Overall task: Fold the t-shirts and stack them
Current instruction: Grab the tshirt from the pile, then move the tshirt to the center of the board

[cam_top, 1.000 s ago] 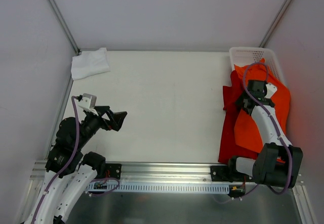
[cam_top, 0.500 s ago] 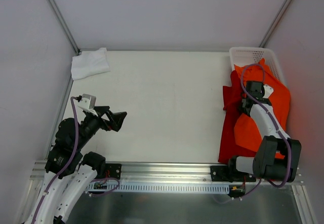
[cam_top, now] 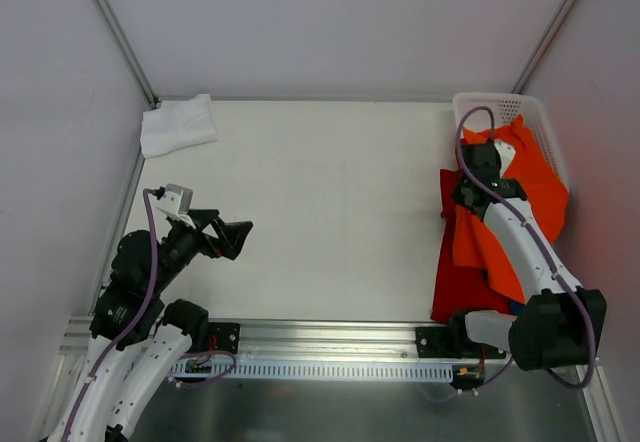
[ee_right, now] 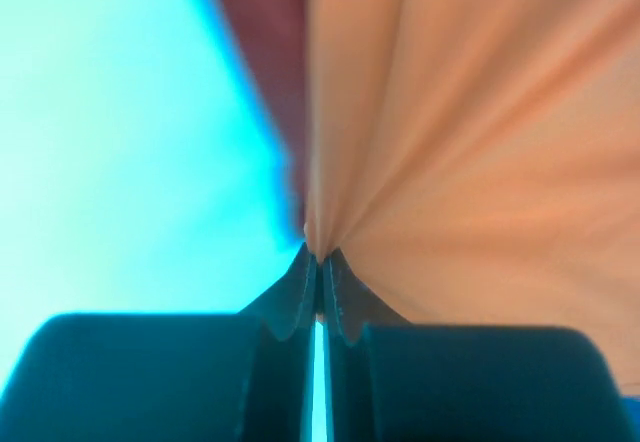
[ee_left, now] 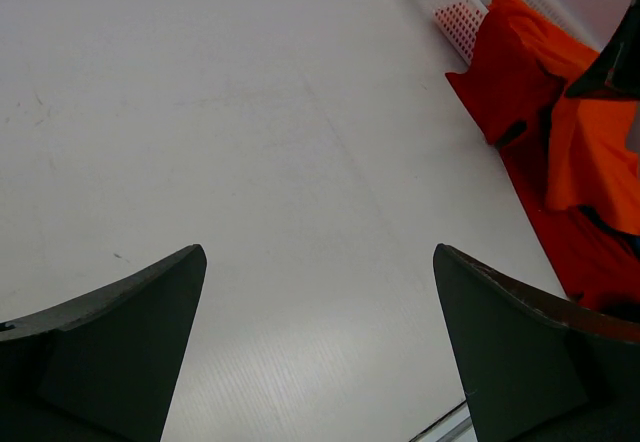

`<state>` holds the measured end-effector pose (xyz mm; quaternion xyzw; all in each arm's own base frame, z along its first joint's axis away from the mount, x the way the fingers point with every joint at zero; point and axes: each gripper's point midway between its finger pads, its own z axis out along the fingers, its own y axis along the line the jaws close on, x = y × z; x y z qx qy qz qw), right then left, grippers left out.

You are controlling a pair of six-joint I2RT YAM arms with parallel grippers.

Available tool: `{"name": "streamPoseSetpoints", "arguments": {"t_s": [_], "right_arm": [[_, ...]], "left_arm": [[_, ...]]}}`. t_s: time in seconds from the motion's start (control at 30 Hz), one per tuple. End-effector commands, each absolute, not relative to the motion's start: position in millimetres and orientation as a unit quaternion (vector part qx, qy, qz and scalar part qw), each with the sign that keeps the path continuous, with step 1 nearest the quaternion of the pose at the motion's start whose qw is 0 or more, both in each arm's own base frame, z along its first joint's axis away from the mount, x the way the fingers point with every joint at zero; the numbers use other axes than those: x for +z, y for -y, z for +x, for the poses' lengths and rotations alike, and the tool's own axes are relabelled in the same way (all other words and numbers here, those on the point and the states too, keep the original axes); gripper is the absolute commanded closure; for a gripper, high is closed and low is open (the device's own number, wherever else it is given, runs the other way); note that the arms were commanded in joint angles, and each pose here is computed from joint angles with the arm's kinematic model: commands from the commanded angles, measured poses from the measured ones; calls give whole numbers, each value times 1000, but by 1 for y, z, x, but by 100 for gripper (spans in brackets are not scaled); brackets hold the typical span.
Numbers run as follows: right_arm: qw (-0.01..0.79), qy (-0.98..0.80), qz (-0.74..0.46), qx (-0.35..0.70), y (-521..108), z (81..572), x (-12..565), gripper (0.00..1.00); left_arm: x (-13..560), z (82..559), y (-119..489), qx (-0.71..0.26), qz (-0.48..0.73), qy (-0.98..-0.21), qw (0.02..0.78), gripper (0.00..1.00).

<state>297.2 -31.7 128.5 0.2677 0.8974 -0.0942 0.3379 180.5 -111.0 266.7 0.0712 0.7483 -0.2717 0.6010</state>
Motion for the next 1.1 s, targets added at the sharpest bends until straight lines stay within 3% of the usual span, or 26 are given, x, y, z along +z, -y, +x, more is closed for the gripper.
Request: {"name": "streamPoseSetpoints", "arguments": {"t_s": [0.0,0.2,0.3,0.47,0.67,0.87,0.9,1.07], "right_arm": [[425,-884,193,-25,-38,314,214,100],[469,-880,32,74,-189,314,299,100],[418,-902,-34,102,-264,316,266,99],[271,-946,-83,159,-367,308,132,99],[234,-950,-115,170,-429,303,86,100],[235,-927,-181,230,-503,284,109,99],[253,-913,-187,259,-522,288,135,99],[267,-892,-210,298,-547,296,152,99]], "left_arm": [[274,183,111,-274,74,-741,609,1],[274,185,110,-267,71,-742,611,1],[275,185,106,-262,66,-738,618,1],[274,186,104,-256,61,-738,621,1],[272,187,105,-256,62,-743,615,1],[280,184,99,-250,57,-731,633,1],[281,183,98,-248,56,-729,635,1],[282,184,93,-238,46,-727,643,1]]}}
